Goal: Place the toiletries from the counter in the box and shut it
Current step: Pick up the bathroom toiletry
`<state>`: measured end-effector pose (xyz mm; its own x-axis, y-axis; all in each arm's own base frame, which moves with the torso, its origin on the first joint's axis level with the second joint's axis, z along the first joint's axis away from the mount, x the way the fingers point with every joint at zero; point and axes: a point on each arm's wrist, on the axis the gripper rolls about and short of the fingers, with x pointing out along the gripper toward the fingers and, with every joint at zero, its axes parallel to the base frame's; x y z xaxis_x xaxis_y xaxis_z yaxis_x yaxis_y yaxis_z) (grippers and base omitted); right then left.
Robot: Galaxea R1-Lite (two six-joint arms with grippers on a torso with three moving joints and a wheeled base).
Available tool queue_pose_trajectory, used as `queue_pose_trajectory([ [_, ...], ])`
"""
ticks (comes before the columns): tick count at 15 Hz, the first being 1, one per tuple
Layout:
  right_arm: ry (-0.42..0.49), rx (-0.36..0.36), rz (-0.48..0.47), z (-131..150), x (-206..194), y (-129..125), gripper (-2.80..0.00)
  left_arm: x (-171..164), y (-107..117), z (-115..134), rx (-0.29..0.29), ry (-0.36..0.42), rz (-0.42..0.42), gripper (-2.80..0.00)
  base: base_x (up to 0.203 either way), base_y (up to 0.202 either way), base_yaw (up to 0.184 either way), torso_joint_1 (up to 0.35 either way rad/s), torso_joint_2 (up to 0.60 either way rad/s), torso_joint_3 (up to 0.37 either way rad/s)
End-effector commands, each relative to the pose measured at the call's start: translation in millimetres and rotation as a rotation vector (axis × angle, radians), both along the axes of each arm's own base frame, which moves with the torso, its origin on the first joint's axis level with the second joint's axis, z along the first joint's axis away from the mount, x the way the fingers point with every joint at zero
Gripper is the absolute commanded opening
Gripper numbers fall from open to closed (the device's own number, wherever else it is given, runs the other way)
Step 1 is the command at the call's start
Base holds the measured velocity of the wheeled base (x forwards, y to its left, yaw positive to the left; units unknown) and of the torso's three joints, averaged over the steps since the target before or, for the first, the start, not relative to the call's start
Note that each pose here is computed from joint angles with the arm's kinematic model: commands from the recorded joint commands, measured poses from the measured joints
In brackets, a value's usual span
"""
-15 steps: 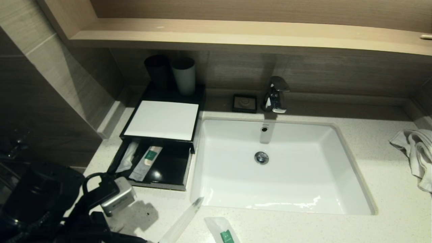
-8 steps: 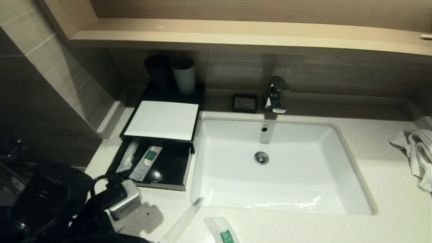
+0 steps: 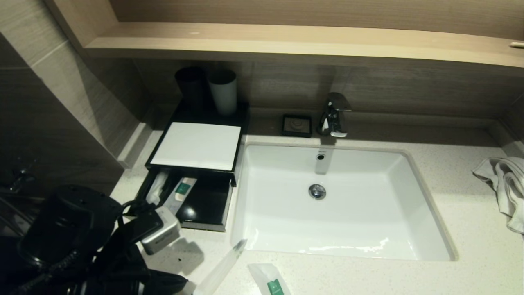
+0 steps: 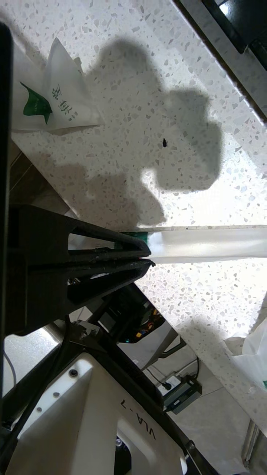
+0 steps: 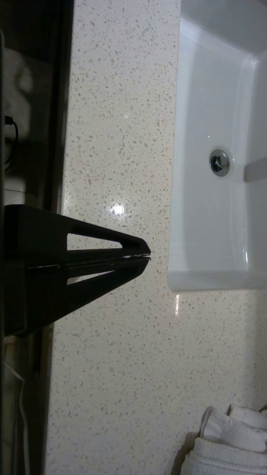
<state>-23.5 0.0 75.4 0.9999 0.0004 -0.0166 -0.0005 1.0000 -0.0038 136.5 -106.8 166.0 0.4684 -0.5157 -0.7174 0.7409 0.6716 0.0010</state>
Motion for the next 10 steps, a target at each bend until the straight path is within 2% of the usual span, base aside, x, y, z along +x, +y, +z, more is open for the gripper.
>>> queue_pose_trajectory([
  [1, 0.0, -0.001, 0.001, 0, 0, 0, -2.8, 5, -4, 2, 0.005, 0.0, 0.002, -2.8, 0.0, 0.0, 0.0, 0.0, 0.0, 0.0],
  [3, 0.0, -0.001, 0.001, 0, 0, 0, -2.8, 9, -11, 4, 0.019, -0.011, -0.007, -2.8, 0.0, 0.0, 0.0, 0.0, 0.0, 0.0],
  [6, 0.0, -0.001, 0.001, 0, 0, 0, -2.8, 16, -23, 2, 0.085, -0.042, 0.021, -2.8, 0.0, 0.0, 0.0, 0.0, 0.0, 0.0],
  [10, 0.0, -0.001, 0.001, 0, 0, 0, -2.8, 5, -14, 1, 0.073, -0.049, 0.026, -2.8, 0.0, 0.0, 0.0, 0.0, 0.0, 0.0],
])
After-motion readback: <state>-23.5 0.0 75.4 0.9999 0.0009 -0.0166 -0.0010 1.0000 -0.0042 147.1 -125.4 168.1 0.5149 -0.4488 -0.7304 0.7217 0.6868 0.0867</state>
